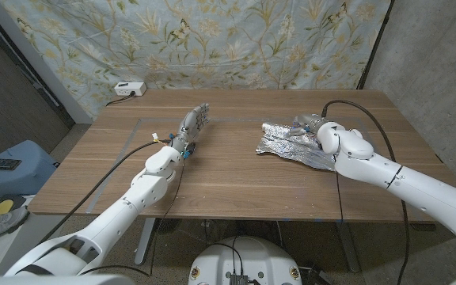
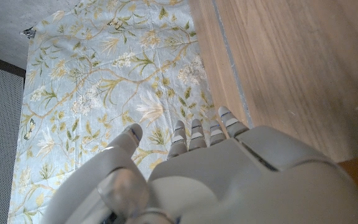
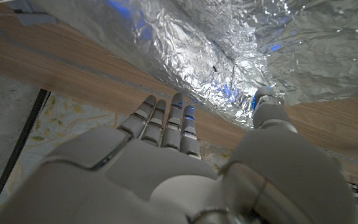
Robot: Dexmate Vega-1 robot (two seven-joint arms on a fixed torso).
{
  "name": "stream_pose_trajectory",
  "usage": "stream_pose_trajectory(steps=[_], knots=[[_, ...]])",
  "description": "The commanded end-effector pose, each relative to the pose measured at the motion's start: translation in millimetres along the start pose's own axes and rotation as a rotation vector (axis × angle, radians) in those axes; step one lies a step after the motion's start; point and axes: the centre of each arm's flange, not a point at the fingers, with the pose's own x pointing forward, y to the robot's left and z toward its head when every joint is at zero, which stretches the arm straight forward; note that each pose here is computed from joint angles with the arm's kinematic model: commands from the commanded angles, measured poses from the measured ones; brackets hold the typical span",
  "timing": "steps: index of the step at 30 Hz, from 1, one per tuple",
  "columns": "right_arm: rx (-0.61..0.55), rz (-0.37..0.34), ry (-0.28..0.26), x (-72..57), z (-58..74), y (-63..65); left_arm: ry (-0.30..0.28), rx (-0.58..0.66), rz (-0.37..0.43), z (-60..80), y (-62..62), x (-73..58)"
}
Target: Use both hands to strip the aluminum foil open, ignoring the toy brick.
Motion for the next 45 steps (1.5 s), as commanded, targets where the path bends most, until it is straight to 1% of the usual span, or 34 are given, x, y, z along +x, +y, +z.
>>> stream_pose_trajectory(steps=[1, 7, 20, 26, 32, 34, 35, 45], knots=[[0.000, 0.006, 0.009, 2.1, -5.0, 5.5, 0.006, 0.003, -0.002, -0.8, -3.6, -2.0], [-0.001, 0.004, 0.021, 2.0, -13.8, 7.0, 0.006, 0.012, -0.006, 2.1, -4.7, -1.6], [-0.002, 0.004, 0.036, 1.2, -20.4, 10.4, 0.015, 0.017, -0.007, 2.2, -7.8, -0.4], [-0.009, -0.016, 0.037, 1.2, -19.3, 11.8, 0.013, 0.012, -0.015, 1.8, -9.1, 1.1], [-0.008, -0.016, 0.042, 3.3, -16.8, 14.4, 0.017, 0.014, -0.014, 1.5, -8.4, 0.9], [-0.009, -0.016, 0.045, 4.0, -15.6, 15.5, 0.011, 0.009, -0.019, 1.5, -7.8, 1.0], [-0.011, -0.013, 0.042, 4.2, -15.2, 15.9, 0.017, 0.013, -0.011, 1.6, -7.7, 1.2], [-0.010, -0.005, 0.060, 5.9, -12.1, 20.4, 0.017, 0.000, -0.026, -2.1, -8.3, 5.8]])
